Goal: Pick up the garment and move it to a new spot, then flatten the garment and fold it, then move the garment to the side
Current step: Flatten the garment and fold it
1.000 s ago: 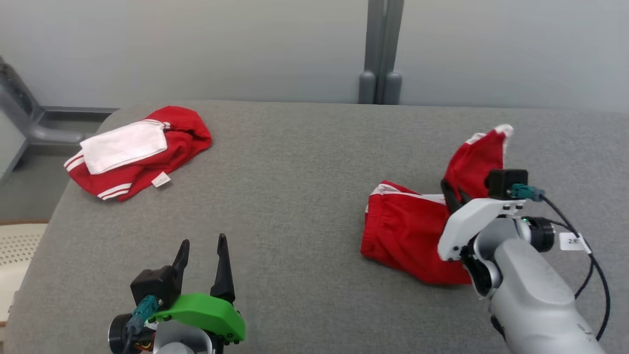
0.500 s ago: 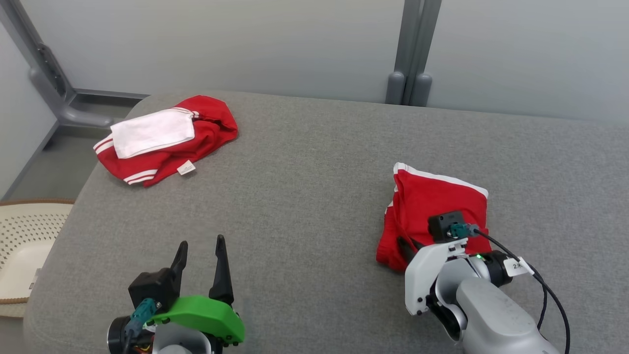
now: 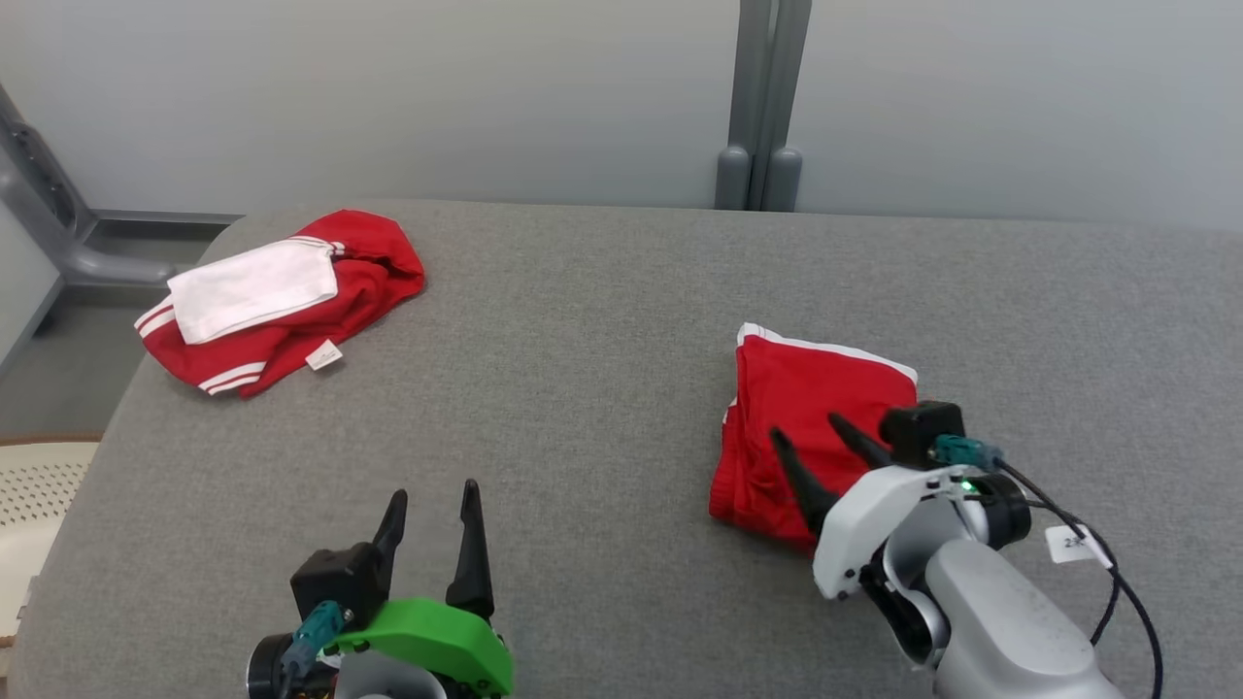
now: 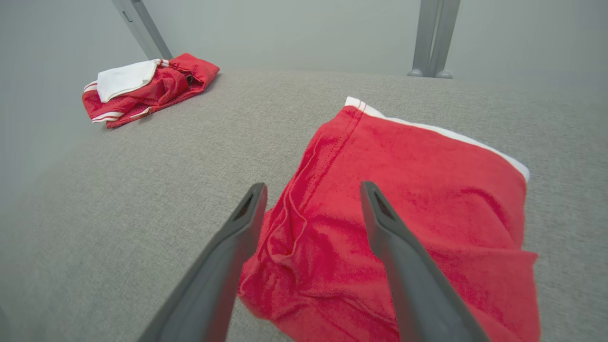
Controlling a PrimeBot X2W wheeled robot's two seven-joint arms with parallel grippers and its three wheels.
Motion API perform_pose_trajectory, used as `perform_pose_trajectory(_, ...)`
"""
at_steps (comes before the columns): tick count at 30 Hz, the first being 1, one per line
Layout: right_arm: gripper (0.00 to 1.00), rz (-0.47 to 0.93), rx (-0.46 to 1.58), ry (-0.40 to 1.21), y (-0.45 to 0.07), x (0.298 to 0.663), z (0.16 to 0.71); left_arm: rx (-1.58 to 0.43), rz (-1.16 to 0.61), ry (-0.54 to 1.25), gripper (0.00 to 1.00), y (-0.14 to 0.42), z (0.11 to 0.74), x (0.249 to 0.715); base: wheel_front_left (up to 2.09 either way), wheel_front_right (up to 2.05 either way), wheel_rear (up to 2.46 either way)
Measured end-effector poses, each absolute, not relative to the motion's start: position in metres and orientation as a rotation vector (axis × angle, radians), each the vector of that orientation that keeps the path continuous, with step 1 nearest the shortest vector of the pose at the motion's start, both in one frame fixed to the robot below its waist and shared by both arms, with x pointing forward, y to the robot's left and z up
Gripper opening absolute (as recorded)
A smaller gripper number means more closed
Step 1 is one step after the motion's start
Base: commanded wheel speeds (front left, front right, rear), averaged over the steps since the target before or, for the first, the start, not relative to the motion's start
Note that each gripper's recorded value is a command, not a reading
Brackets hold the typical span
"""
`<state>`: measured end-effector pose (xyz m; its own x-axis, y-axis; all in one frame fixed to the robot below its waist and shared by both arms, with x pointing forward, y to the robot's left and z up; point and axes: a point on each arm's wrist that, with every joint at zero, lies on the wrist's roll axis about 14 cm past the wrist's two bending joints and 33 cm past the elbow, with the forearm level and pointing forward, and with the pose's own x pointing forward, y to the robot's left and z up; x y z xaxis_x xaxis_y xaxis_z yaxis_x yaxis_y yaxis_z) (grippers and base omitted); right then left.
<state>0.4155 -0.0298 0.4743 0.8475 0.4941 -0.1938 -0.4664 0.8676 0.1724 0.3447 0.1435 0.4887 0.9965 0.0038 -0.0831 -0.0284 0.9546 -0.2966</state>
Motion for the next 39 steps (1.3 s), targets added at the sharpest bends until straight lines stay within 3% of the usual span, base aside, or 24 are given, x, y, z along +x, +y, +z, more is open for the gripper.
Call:
perform_pose_trajectory(5,1.00,0.419,0.108,0.168,-0.066,0.427,0.488,-0.307,-0.002,0.100,1.00,0.135,0.484,0.344,0.00,0.00,0.00)
perform_pose_trajectory(9,1.00,0.397,0.058,0.223,-0.076,0.427,0.473,-0.311,-0.008,0.109,1.00,0.132,0.481,0.344,0.00,0.00,0.00)
perform_pose_trajectory(10,0.57,0.401,0.049,0.241,-0.075,0.426,0.468,-0.310,-0.006,0.111,1.00,0.133,0.480,0.343,0.00,0.00,0.00)
perform_pose_trajectory(13,0.00,0.426,0.019,0.305,-0.067,0.421,0.450,-0.309,0.006,0.117,1.00,0.137,0.478,0.343,0.00,0.00,0.00)
perform_pose_trajectory(28,0.00,0.695,-0.061,0.457,0.017,0.380,0.407,-0.302,0.074,0.128,1.00,0.159,0.472,0.343,0.00,0.00,0.00)
perform_pose_trajectory(35,0.00,0.753,-0.069,0.407,0.029,0.371,0.415,-0.304,0.046,0.128,1.00,0.149,0.473,0.350,0.00,0.00,0.00)
perform_pose_trajectory(38,0.39,0.743,-0.046,0.336,0.028,0.377,0.431,-0.305,0.031,0.122,1.00,0.144,0.476,0.353,0.00,0.00,0.00)
perform_pose_trajectory(39,0.77,0.734,-0.029,0.308,0.027,0.380,0.438,-0.305,0.027,0.119,1.00,0.143,0.477,0.355,0.00,0.00,0.00)
